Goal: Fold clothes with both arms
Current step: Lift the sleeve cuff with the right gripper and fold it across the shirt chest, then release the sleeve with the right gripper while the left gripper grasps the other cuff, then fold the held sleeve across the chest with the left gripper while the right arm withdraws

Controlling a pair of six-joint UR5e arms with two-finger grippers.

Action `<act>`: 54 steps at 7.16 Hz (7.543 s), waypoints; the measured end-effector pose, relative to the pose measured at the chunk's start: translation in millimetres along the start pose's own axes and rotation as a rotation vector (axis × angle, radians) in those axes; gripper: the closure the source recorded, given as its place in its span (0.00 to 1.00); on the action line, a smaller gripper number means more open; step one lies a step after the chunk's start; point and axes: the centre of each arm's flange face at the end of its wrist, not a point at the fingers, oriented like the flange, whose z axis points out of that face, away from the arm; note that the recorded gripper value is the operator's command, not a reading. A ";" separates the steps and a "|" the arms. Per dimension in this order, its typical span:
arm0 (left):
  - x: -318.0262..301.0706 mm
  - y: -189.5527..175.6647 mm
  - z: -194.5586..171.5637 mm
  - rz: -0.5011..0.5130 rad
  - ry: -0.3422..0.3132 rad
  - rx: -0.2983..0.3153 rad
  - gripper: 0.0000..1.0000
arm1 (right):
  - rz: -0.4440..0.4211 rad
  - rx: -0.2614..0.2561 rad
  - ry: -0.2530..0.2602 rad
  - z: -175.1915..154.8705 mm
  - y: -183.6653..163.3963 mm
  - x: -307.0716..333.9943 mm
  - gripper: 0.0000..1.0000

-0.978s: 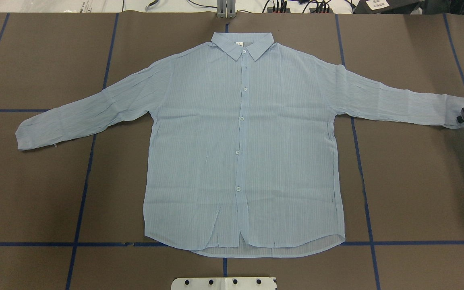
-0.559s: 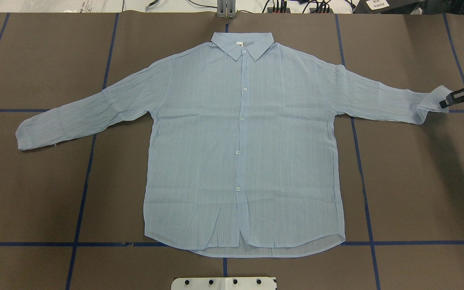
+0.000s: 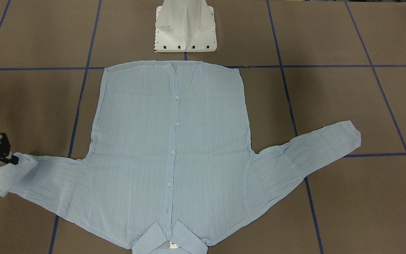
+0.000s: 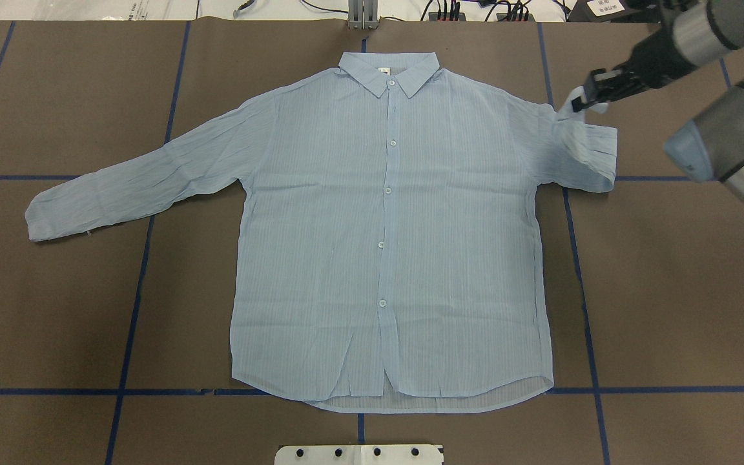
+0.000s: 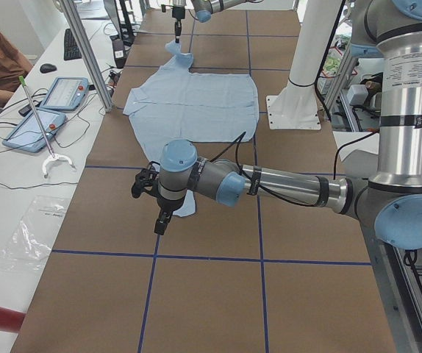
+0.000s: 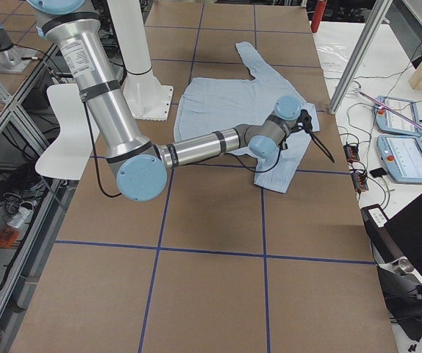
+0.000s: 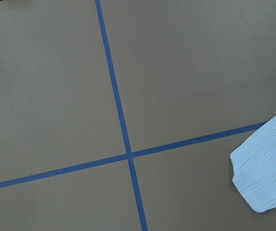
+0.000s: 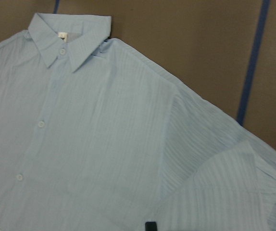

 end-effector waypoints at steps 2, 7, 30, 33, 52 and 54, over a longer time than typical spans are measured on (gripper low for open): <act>-6.2 1.9 7.1 -0.008 -0.002 -0.011 0.00 | 0.038 0.051 -0.011 56.7 -26.1 -139.9 1.00; -23.1 3.3 27.0 -0.030 0.000 -0.011 0.00 | 0.026 0.048 0.086 193.2 -32.9 -281.9 1.00; 165.9 22.8 215.7 -0.289 0.033 0.046 0.44 | 0.031 -0.088 0.339 86.3 -9.8 -214.0 0.00; 162.3 23.8 220.7 -0.291 0.025 0.038 0.48 | 0.030 -0.086 0.339 85.9 -10.2 -214.8 0.00; 540.7 -216.2 -71.2 -0.621 0.323 -0.025 1.00 | -0.065 -0.165 0.463 21.9 47.4 14.7 0.00; 563.6 -239.9 -75.6 -0.673 0.420 -0.008 1.00 | -0.065 -0.163 0.463 21.3 48.4 15.9 0.00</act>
